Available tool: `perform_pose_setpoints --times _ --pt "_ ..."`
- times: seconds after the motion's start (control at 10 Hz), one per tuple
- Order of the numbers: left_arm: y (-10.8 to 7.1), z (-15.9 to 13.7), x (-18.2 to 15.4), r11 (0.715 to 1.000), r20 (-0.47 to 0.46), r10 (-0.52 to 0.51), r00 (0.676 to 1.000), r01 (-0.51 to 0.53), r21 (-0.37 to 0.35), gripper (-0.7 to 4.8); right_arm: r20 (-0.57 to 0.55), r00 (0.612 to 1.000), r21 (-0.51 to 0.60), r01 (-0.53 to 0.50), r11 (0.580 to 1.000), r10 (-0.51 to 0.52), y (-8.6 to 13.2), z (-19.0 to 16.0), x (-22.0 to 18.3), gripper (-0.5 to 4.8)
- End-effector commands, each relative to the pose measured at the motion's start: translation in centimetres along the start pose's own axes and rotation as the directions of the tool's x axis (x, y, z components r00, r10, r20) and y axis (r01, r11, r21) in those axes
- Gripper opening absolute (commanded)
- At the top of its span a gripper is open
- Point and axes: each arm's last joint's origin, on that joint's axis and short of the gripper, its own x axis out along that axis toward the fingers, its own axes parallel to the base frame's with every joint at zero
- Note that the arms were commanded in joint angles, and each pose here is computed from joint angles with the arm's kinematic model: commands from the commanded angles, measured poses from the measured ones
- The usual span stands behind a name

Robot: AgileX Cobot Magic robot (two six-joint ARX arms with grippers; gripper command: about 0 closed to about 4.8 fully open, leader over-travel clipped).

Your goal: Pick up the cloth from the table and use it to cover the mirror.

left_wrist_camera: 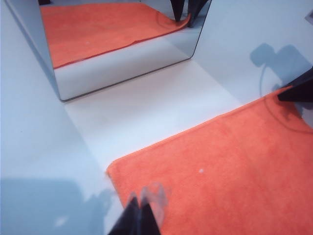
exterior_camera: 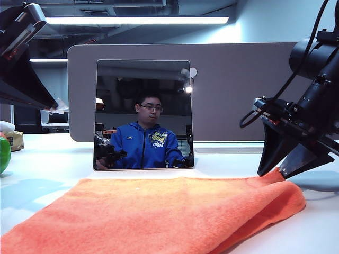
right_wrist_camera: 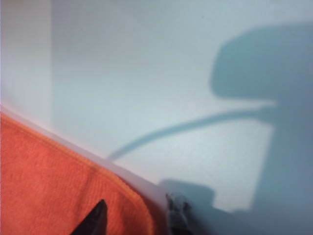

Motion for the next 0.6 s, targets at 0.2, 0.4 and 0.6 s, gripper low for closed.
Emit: perform_pose_setpoints --times 0.2,0.4,0.6 --pt "-0.08 0.25 -0.06 1.0 0.015 -0.008 1.0 0.008 0.012 -0.06 -0.081 0.997 0.037 0.012 0.999 -0.009 -0.04 -0.81 -0.03 1.58" --pt "-0.08 0.24 -0.06 1.0 0.014 -0.008 1.0 0.008 0.011 -0.06 -0.086 0.996 0.039 0.012 0.999 -0.009 -0.04 -0.86 -0.03 0.87" --pt "-0.08 0.24 -0.06 1.0 0.014 -0.008 1.0 0.008 0.011 -0.06 -0.083 0.996 0.037 0.012 0.999 -0.009 -0.04 -0.84 -0.03 -0.05"
